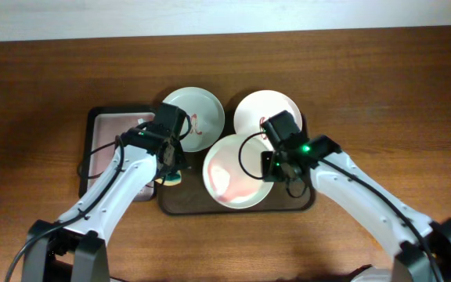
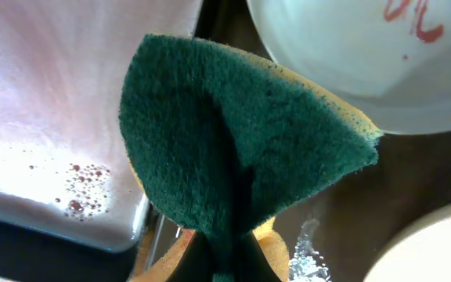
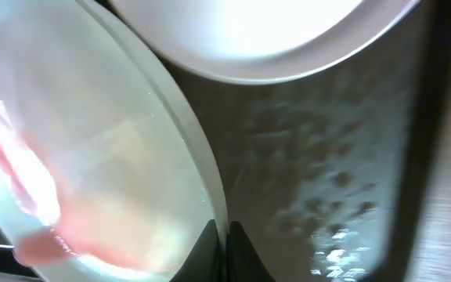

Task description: Clean dirty plates on tray and stack at the side

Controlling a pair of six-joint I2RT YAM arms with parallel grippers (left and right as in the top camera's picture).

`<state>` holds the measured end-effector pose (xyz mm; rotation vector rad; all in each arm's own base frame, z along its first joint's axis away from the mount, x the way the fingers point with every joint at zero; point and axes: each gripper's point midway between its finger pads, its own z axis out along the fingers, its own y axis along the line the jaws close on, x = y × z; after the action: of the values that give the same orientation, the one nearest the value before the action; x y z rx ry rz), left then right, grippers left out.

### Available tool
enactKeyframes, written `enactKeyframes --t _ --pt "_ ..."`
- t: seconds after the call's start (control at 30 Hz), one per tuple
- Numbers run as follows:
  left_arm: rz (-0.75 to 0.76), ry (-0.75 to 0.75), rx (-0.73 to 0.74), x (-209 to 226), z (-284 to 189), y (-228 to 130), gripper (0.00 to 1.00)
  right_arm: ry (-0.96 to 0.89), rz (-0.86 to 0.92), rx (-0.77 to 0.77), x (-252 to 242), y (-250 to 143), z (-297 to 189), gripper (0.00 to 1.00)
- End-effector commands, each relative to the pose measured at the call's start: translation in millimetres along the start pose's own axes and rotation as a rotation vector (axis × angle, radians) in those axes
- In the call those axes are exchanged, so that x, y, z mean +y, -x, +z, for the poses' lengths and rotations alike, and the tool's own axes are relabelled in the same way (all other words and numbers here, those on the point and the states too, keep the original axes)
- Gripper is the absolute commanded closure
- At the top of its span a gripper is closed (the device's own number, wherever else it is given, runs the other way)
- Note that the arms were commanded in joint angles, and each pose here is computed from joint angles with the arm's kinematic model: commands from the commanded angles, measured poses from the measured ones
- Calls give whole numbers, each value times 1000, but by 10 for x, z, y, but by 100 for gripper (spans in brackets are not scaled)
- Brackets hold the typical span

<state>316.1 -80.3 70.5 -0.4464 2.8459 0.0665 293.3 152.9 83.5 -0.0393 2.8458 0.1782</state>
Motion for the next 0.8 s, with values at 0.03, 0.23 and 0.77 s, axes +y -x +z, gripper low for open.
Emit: enactKeyframes --t 0.03,0.23,0.77 --pt "5 -3 -8 30 -26 18 100 -127 -57 -188 -219 292 -383 96" --pt "5 -10 -3 19 -26 8 100 -201 -110 -310 -361 428 -712 96" --pt "4 -19 -10 -1 -26 29 100 -571 -438 -492 -307 588 -1108 96"
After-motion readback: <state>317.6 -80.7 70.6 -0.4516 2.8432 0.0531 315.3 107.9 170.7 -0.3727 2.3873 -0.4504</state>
